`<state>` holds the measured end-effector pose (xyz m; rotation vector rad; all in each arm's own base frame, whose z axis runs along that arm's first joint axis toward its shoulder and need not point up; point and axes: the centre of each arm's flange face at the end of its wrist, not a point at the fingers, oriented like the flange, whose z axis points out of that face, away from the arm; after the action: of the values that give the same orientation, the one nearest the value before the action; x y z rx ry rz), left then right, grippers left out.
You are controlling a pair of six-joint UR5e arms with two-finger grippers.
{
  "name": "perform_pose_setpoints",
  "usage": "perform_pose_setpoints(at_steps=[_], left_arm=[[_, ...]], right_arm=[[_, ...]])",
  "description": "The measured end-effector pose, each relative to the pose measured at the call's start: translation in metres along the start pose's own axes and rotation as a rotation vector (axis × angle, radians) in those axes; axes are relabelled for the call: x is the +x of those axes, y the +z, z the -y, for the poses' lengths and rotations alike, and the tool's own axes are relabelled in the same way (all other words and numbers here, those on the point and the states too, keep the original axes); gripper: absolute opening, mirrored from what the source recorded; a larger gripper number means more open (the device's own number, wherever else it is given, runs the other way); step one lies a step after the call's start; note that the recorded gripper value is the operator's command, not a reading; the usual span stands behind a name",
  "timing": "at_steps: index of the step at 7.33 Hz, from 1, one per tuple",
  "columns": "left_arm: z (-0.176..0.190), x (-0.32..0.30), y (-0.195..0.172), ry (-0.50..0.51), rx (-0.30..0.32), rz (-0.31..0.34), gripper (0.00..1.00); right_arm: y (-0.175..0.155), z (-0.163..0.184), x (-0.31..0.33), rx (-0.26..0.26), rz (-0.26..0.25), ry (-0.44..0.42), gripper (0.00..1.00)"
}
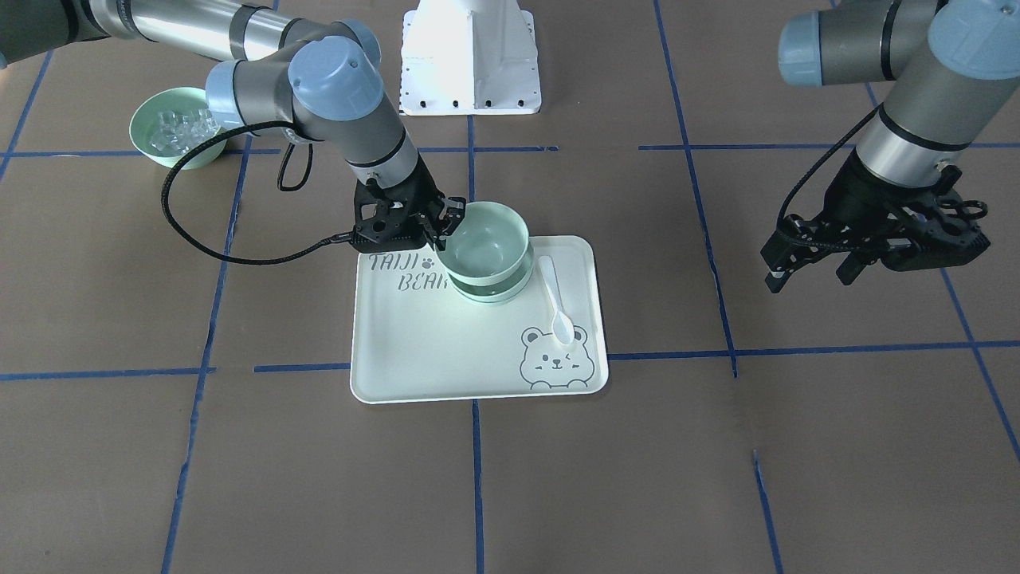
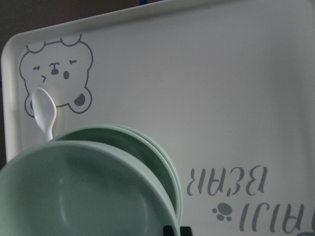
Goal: Stack green bowls together
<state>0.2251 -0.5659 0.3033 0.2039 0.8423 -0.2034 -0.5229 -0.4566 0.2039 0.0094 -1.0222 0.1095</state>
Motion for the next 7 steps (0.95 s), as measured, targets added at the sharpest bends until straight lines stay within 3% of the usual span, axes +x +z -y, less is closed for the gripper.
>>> perform_pose_setpoints(at_steps=[1, 2, 7], left_arm=[[0.000, 0.000, 0.000, 0.000, 0.000, 0.000, 1.00], [0.000, 0.000, 0.000, 0.000, 0.000, 0.000, 1.00], [0.000, 0.001, 0.000, 0.001, -0.001, -0.001, 1.00]], right_arm=[[0.000, 0.002, -0.005, 0.002, 0.002, 0.007, 0.91], [-0.002, 0.003, -0.012, 0.004, 0.009, 0.034, 1.00], [-0.020, 0.023, -0.017, 0.043, 0.023, 0.103, 1.00]])
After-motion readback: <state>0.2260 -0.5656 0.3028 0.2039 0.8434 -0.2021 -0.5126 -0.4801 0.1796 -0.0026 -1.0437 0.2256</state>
